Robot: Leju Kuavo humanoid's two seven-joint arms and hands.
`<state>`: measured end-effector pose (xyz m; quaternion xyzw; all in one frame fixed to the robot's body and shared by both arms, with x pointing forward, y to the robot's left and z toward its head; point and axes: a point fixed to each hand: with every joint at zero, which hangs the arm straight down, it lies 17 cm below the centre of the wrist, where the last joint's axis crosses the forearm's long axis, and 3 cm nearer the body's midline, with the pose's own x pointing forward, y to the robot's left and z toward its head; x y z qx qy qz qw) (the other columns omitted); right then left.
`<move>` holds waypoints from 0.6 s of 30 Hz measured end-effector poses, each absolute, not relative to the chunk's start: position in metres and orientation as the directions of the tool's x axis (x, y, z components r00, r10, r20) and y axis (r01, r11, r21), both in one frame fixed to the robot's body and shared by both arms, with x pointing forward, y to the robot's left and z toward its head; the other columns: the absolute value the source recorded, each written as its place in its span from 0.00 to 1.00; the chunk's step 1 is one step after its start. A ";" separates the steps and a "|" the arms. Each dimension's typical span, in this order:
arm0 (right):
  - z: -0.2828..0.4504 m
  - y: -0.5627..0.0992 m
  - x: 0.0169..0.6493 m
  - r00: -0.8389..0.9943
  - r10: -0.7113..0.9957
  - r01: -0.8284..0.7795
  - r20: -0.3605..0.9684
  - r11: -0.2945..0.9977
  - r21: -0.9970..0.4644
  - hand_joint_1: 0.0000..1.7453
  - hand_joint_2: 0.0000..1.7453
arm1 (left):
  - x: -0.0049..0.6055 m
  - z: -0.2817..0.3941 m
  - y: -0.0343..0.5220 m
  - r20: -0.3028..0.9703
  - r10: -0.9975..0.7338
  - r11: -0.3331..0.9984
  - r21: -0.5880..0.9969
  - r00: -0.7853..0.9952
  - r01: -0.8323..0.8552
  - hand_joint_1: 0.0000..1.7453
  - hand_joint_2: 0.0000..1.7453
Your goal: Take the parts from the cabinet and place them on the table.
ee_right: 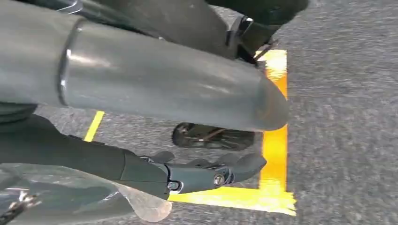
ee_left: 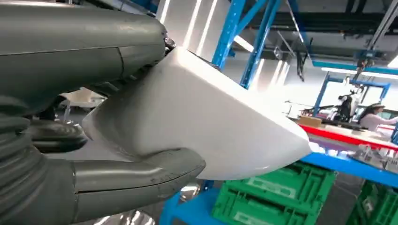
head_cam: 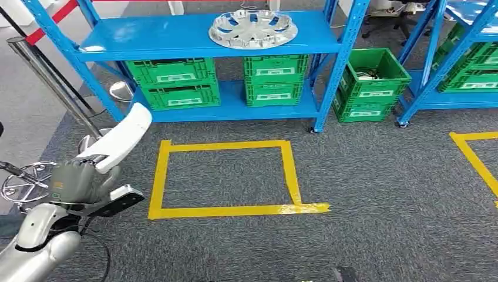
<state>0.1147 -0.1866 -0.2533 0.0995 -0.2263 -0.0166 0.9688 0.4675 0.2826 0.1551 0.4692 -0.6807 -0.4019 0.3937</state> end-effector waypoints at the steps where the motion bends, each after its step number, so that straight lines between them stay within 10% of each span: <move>1: -0.253 -0.186 0.115 0.895 -0.078 -0.013 0.438 0.979 0.202 0.00 0.00 | 0.467 0.155 0.283 0.159 -0.955 0.236 0.917 -0.249 -0.322 1.00 1.00; 18: -0.250 -0.183 0.119 0.882 -0.054 -0.050 0.468 0.977 0.205 0.00 0.00 | 0.464 0.152 0.282 0.143 -0.955 0.225 0.920 -0.261 -0.321 1.00 1.00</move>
